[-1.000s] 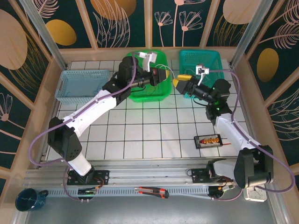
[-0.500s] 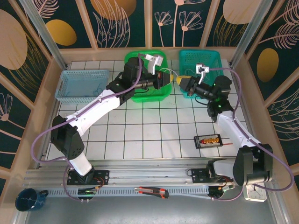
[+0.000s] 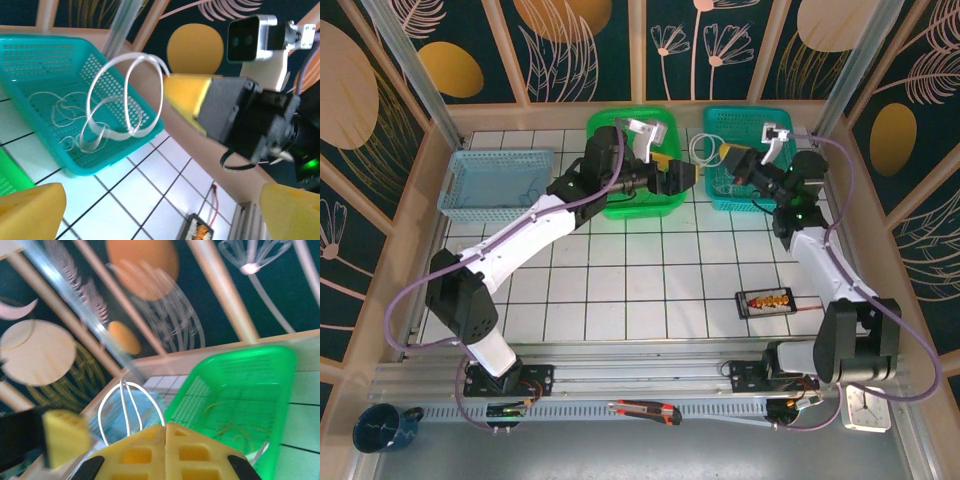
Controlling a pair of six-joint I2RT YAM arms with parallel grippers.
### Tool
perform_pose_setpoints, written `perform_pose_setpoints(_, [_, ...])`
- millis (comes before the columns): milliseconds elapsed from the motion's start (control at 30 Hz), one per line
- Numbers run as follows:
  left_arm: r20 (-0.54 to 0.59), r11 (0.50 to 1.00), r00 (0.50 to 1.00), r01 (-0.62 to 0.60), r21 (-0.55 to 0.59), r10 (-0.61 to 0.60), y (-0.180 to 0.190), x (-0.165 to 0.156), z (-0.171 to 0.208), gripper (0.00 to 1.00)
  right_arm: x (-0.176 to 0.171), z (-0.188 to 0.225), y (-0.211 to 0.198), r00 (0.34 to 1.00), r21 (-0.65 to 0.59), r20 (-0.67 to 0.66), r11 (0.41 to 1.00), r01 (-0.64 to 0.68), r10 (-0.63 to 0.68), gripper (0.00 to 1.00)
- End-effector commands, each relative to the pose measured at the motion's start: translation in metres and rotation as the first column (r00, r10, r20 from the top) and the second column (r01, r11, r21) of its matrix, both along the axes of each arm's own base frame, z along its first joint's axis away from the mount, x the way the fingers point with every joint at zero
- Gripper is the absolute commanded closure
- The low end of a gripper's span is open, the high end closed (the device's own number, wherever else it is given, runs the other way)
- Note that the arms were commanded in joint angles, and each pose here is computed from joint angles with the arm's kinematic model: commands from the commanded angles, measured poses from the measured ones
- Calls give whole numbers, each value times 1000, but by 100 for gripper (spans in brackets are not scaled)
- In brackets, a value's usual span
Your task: Untangle the cables
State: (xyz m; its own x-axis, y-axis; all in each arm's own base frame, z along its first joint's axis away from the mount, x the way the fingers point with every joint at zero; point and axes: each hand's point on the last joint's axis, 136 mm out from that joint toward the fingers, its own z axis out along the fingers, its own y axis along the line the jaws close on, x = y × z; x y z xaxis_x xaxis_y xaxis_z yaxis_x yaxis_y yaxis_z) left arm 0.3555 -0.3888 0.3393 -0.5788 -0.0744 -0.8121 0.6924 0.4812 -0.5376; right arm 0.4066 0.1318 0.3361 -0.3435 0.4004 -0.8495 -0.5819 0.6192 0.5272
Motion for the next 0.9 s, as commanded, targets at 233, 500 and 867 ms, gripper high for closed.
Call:
perform_pose_setpoints(233, [84,979,976,-203,22,201,60,-7,-2,1,88,-26,-80,933,-71,-61,934,350,-355,100])
perform_pose_setpoints(500, [90,921,918,-389,5,387,122,-5,-11,1,121,-96,-117,854,-199,-201,874,444,-480,1])
perform_pose_setpoints(867, [243,583,563,-812,-15,790,275,5,-30,1,57,-63,-115,841,-196,-130,845,497,-525,1])
